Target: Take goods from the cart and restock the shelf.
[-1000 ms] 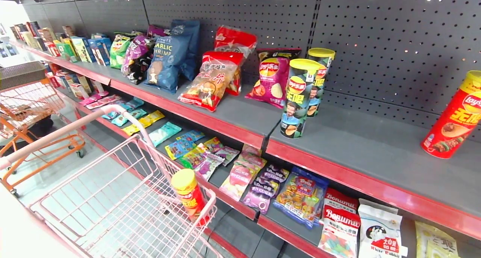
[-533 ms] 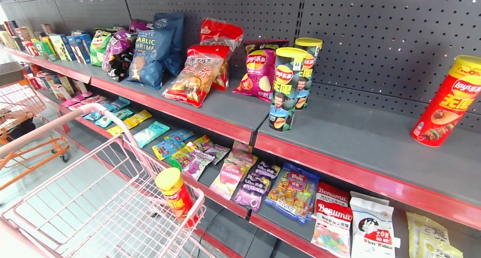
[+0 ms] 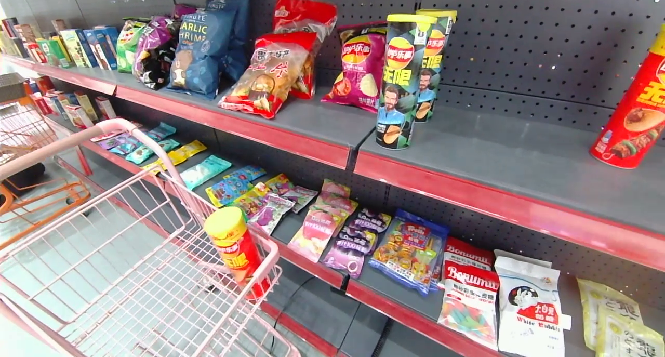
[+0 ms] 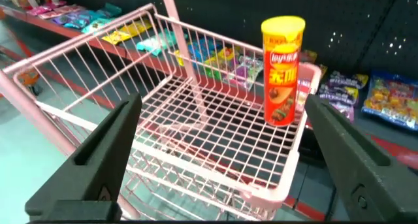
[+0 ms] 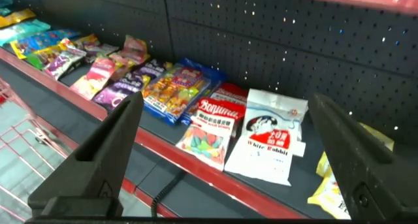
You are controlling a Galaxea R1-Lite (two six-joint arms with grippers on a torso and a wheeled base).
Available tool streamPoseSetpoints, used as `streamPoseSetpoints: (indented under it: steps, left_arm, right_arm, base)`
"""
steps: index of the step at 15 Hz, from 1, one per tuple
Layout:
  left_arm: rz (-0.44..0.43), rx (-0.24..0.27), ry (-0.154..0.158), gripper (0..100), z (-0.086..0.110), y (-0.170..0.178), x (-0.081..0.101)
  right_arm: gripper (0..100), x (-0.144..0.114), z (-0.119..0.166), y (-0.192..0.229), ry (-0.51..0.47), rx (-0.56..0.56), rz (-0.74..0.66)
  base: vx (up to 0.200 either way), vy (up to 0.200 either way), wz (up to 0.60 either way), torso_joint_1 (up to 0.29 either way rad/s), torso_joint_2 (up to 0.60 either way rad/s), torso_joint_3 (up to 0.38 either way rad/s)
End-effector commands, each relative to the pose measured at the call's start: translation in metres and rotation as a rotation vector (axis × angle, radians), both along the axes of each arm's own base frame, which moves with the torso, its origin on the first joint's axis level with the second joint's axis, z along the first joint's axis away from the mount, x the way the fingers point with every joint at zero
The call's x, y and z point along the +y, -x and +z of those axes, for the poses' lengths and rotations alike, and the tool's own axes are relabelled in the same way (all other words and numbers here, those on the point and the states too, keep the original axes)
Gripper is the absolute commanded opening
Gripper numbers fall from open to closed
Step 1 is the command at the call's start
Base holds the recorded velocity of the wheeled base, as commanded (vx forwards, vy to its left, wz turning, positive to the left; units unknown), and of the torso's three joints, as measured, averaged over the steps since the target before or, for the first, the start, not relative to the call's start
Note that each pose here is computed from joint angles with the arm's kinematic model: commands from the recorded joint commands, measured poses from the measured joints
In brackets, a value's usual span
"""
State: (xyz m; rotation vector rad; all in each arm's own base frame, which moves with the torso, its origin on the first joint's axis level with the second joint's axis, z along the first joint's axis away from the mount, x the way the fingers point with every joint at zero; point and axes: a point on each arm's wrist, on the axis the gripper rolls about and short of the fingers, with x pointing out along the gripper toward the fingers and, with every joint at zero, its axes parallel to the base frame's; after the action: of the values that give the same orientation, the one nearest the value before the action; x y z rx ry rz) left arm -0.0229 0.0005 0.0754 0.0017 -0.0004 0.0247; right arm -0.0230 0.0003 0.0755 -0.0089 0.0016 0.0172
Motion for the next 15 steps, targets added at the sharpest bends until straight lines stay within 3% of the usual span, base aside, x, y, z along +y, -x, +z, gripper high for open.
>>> streamPoseSetpoints:
  steps: [1,7,8,9,10,15]
  left_arm:
    - [0.001,0.000,0.000,100,0.0001,-0.0001,0.0000]
    - [-0.002,0.002,-0.012,100,0.0003,-0.0003,-0.0001]
    - [0.000,-0.002,-0.023,100,0.0004,-0.0001,-0.0001]
    - [-0.004,-0.006,-0.069,100,0.0008,-0.0001,-0.0002]
    - [-0.007,-0.007,-0.078,100,0.0010,-0.0001,-0.0003]
    - [-0.016,-0.012,-0.077,100,0.0015,-0.0001,-0.0005]
  right_arm:
    - [100,0.0000,-0.0001,-0.0001,0.000,0.001,0.000]
    - [100,0.0000,-0.0002,-0.0001,-0.001,0.003,0.000]
    - [100,0.0000,-0.0002,-0.0001,-0.001,0.003,0.000]
    - [100,0.0000,-0.0001,-0.0001,-0.001,0.001,0.000]
    - [100,0.0000,-0.0001,-0.0001,-0.001,0.001,-0.002]
    - [100,0.0000,-0.0001,-0.0001,-0.003,0.001,-0.002]
  base:
    - [0.000,0.000,0.00,-0.168,0.52,0.349]
    - [0.000,0.000,0.00,-0.062,0.20,0.141]
    - [0.000,0.000,0.00,0.000,0.00,0.000]
    - [0.000,0.000,0.00,0.000,0.00,0.000]
    - [0.000,0.000,0.00,0.000,0.00,0.000]
    - [0.000,0.000,0.00,0.000,0.00,0.000]
